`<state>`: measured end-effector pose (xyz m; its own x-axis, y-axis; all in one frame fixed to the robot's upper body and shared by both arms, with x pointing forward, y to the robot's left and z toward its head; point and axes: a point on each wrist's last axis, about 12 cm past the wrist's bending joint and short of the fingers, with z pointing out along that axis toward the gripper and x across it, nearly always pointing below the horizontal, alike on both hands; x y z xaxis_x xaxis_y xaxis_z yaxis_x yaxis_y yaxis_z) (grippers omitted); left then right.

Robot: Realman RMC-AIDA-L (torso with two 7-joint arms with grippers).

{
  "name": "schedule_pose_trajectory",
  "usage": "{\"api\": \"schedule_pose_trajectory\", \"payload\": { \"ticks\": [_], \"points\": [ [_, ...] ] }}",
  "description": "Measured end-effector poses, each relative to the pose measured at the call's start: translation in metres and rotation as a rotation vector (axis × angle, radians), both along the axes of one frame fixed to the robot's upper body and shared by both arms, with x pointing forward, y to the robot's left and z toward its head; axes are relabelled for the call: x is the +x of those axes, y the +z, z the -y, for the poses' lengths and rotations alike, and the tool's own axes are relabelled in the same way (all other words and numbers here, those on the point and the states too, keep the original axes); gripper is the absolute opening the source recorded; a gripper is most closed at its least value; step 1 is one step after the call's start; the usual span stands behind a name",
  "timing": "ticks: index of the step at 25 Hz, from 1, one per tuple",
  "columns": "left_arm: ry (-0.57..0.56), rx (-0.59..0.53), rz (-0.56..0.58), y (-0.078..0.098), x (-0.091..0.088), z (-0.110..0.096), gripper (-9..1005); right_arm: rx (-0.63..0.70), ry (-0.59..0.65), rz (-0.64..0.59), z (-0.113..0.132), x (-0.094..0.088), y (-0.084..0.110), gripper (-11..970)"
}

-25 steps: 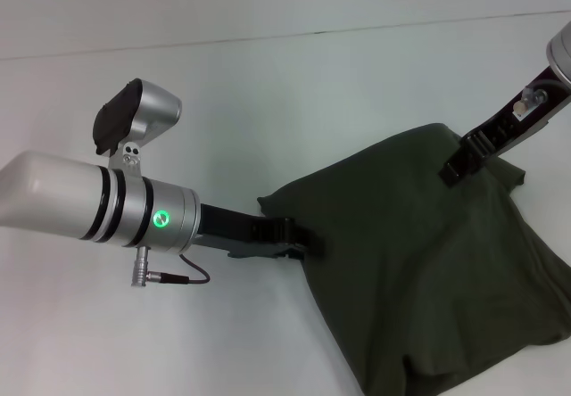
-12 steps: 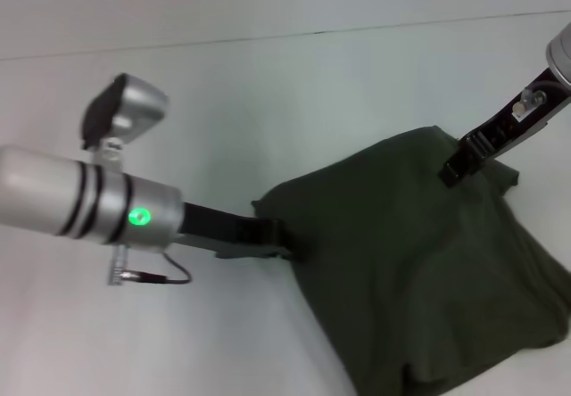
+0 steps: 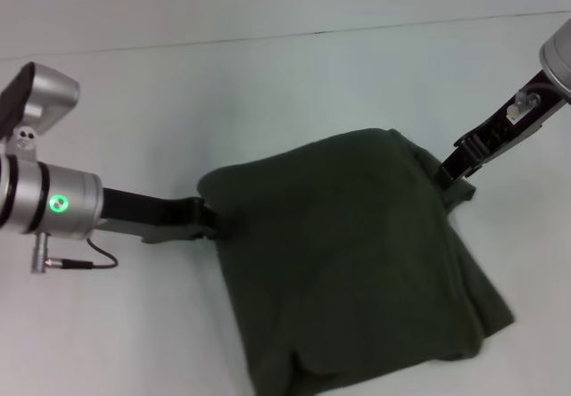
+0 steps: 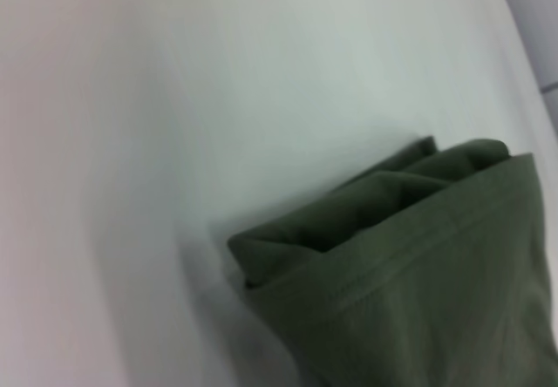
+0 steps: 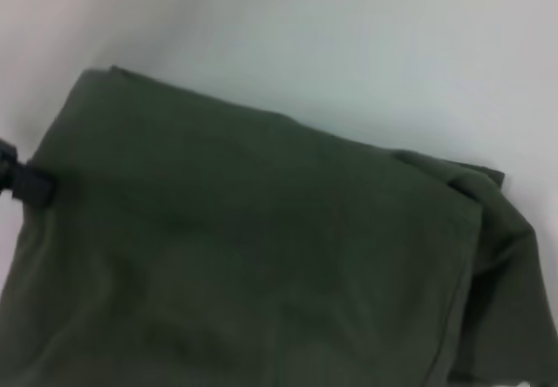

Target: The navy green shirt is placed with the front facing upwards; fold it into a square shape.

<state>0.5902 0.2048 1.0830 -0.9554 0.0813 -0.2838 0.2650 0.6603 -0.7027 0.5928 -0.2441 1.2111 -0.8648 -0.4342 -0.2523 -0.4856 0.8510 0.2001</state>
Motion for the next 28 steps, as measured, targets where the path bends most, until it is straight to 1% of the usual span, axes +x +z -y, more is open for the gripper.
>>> {"api": "schedule_pose_trajectory", "payload": {
  "ticks": [9,16,18,22,26,28],
  "points": [
    [0.069,0.07,0.053,0.011,0.019,-0.019,55,0.003,0.004,-0.006,-0.002,-0.001,-0.001,393],
    [0.134,0.104,0.053,0.008,0.022,-0.036,55,0.004,0.004,-0.016,-0.002,-0.001,-0.004,392],
    [0.148,0.101,0.062,0.008,0.022,-0.038,55,0.005,0.009,-0.018,-0.003,0.0,-0.004,392],
    [0.168,0.044,0.091,0.01,0.022,-0.042,54,0.015,0.031,-0.039,-0.007,0.001,-0.008,392],
    [0.17,0.02,0.09,0.009,0.019,-0.043,55,0.066,0.066,-0.056,-0.014,-0.001,-0.011,392],
    [0.172,0.016,0.077,0.007,0.016,-0.045,127,0.078,0.073,-0.06,-0.015,-0.001,-0.011,392]
  ]
}}
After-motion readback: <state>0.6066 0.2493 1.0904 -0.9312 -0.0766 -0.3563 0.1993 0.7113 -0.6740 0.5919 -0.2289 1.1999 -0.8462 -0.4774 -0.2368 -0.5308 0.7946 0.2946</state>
